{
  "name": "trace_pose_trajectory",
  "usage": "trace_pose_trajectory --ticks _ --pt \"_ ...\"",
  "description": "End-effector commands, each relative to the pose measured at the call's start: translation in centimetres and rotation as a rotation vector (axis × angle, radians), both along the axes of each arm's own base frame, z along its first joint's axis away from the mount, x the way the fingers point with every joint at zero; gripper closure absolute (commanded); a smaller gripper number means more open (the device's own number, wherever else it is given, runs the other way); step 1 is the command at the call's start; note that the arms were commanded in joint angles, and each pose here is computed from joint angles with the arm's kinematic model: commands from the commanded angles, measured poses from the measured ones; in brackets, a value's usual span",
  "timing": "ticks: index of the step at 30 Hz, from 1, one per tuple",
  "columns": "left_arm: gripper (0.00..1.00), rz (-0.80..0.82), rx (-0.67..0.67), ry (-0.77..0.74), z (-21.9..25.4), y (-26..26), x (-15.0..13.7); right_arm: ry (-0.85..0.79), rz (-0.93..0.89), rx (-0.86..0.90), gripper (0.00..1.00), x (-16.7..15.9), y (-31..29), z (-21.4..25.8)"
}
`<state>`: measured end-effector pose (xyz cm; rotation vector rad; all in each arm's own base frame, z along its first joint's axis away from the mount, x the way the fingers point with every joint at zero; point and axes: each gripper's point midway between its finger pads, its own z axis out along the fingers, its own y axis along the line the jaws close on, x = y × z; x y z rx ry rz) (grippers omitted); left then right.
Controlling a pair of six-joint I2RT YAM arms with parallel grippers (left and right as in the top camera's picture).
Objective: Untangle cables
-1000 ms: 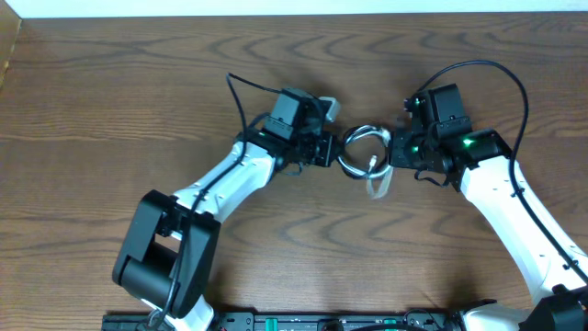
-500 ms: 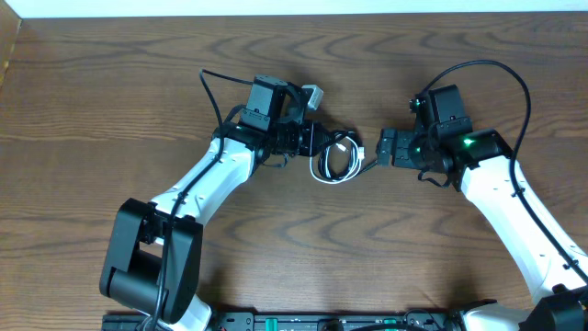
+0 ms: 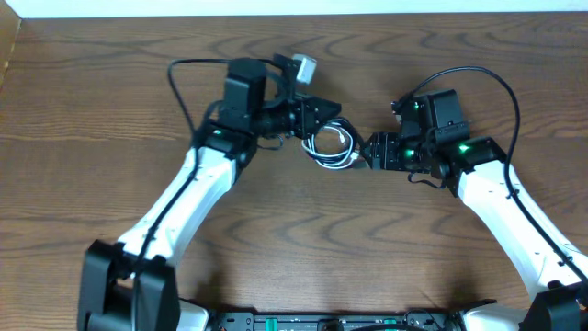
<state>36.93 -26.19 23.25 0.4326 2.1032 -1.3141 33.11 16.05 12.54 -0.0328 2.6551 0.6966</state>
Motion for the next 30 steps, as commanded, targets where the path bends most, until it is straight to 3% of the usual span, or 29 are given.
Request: trace_pose_trajectory --ticks 1,10,13,18,23,30 --pt "0.92 0.001 -0.038 -0.006 1.9 0.7 -0.3 -0.003 0.062 0.048 0.31 -0.8 1.1 0.4" --pt "0.9 0.061 -0.018 0.046 1.2 3.5 0.4 0.011 0.065 -0.014 0.39 -0.8 0.5 -0.9" --pt "0.71 0.093 0.048 0.083 -0.6 4.9 0.4 0.023 0.074 -0.05 0.42 -0.5 1.0 -2.3" --pt "0.56 0.093 0.233 0.111 -4.5 6.0 -1.0 0.059 0.047 -0.105 0.36 -0.1 0.8 -4.6" --pt "0.41 -0.052 0.407 -0.007 -6.7 5.2 -3.3 0.047 0.033 -0.093 0.35 0.6 1.0 -4.8" --pt "0.37 -0.241 0.512 -0.18 -8.3 3.7 -4.8 0.066 0.005 -0.099 0.34 0.7 -0.1 -5.0"
